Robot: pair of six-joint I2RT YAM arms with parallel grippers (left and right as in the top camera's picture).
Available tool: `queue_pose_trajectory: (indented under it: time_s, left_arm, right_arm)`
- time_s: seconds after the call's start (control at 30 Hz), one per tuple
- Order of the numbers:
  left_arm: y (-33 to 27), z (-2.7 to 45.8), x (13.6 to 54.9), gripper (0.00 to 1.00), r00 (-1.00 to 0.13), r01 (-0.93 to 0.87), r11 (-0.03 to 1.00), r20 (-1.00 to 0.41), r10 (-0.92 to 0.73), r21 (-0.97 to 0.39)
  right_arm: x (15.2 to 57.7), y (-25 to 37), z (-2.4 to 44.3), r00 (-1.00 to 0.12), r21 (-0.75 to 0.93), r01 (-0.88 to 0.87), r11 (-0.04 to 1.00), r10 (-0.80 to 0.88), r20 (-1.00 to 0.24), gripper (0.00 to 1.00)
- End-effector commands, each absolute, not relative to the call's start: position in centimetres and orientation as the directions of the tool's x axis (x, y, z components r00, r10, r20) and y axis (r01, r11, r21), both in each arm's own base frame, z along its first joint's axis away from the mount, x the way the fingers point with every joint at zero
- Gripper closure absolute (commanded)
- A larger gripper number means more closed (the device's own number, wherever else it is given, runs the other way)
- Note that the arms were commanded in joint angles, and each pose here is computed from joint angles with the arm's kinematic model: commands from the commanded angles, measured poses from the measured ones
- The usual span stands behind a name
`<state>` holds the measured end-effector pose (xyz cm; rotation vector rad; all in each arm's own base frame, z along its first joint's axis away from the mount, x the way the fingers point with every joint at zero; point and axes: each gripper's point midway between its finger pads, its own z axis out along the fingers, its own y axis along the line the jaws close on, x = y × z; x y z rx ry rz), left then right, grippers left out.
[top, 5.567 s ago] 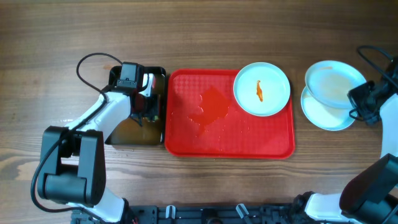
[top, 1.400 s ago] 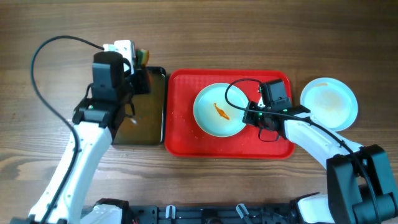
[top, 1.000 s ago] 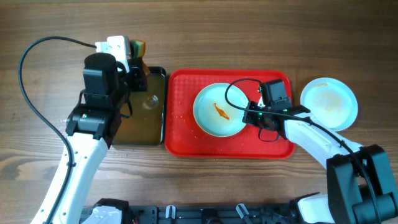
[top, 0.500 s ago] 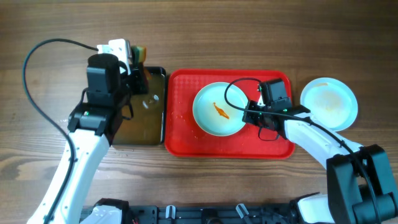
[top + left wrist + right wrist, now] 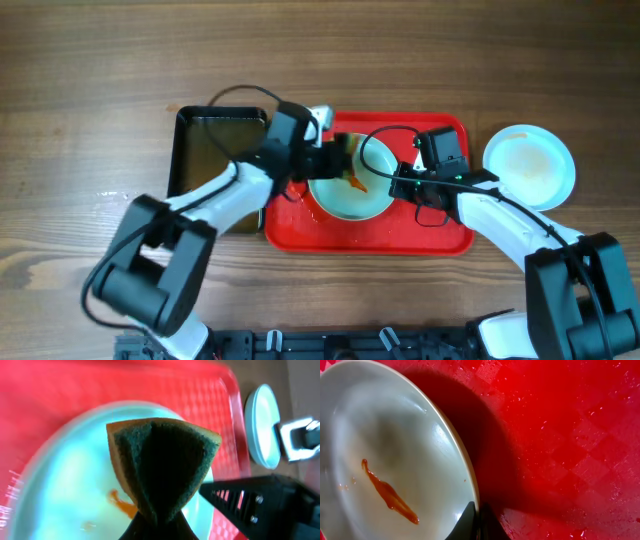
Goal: Clean dirty plates on tray and stack at the side
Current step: 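Wipe the held plate with the sponge in the left gripper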
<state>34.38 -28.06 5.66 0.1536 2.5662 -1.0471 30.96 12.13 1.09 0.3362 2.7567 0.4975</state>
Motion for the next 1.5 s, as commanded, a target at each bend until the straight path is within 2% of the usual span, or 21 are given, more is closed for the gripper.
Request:
queue_pose_trajectory:
  time_s: [0.0, 0.17, 0.37, 0.5, 0.7, 0.8, 0.9, 1.03, 1.13, 1.27, 1.47]
  left_arm:
    - [-31.0, 4.0, 33.1, 0.96, -0.963, 0.134, 0.673, -0.255, -0.084, -0.728]
    - [-33.5, 2.7, 31.2, 0.96, -0.977, 0.140, 0.641, -0.211, -0.034, -0.754]
    - [-33.3, 1.1, 30.7, 0.96, -0.980, 0.128, 0.675, -0.195, -0.024, -0.727]
    - [-30.2, -0.7, 32.4, 0.96, -0.963, 0.142, 0.779, -0.268, -0.034, -0.611]
    - [-25.1, -0.7, 34.7, 0.96, -0.945, 0.162, 0.843, -0.328, -0.018, -0.513]
    - [-22.5, -0.9, 36.7, 0.96, -0.909, 0.167, 0.907, -0.417, -0.011, -0.387]
    - [-23.4, 1.2, 36.8, 0.96, -0.898, 0.205, 0.879, -0.440, -0.006, -0.431]
    - [-23.5, 9.4, 37.0, 0.96, -0.831, 0.270, 0.840, -0.555, -0.043, -0.470]
    - [-20.4, 12.3, 37.1, 0.96, -0.798, 0.208, 0.884, -0.595, -0.093, -0.418]
    - [-13.7, 11.4, 36.8, 0.96, -0.819, 0.017, 0.951, -0.550, -0.164, -0.309]
    - [-8.6, 9.1, 35.7, 0.96, -0.870, -0.019, 0.979, -0.480, -0.116, -0.202]
  right_arm:
    - [30.7, 12.5, 1.3, -0.925, 0.387, 0.149, 0.910, 0.266, -0.270, 0.96]
    - [30.7, 12.5, 1.3, -0.925, 0.387, 0.150, 0.910, 0.267, -0.269, 0.96]
    - [30.7, 12.5, 1.3, -0.926, 0.387, 0.149, 0.910, 0.266, -0.269, 0.96]
    - [30.7, 12.5, 1.3, -0.926, 0.387, 0.149, 0.910, 0.266, -0.269, 0.96]
    - [30.7, 12.5, 1.3, -0.925, 0.386, 0.149, 0.910, 0.266, -0.270, 0.96]
    - [30.7, 12.5, 1.3, -0.926, 0.386, 0.149, 0.910, 0.266, -0.269, 0.96]
    - [30.6, 12.5, 1.2, -0.927, 0.384, 0.152, 0.911, 0.266, -0.264, 0.96]
    - [30.5, 12.4, 1.2, -0.928, 0.381, 0.150, 0.912, 0.263, -0.263, 0.96]
    - [30.5, 12.4, 1.2, -0.928, 0.382, 0.149, 0.912, 0.262, -0.265, 0.96]
    - [30.5, 12.4, 1.2, -0.928, 0.382, 0.150, 0.912, 0.263, -0.264, 0.96]
    - [30.5, 12.4, 1.2, -0.928, 0.381, 0.151, 0.912, 0.263, -0.262, 0.96]
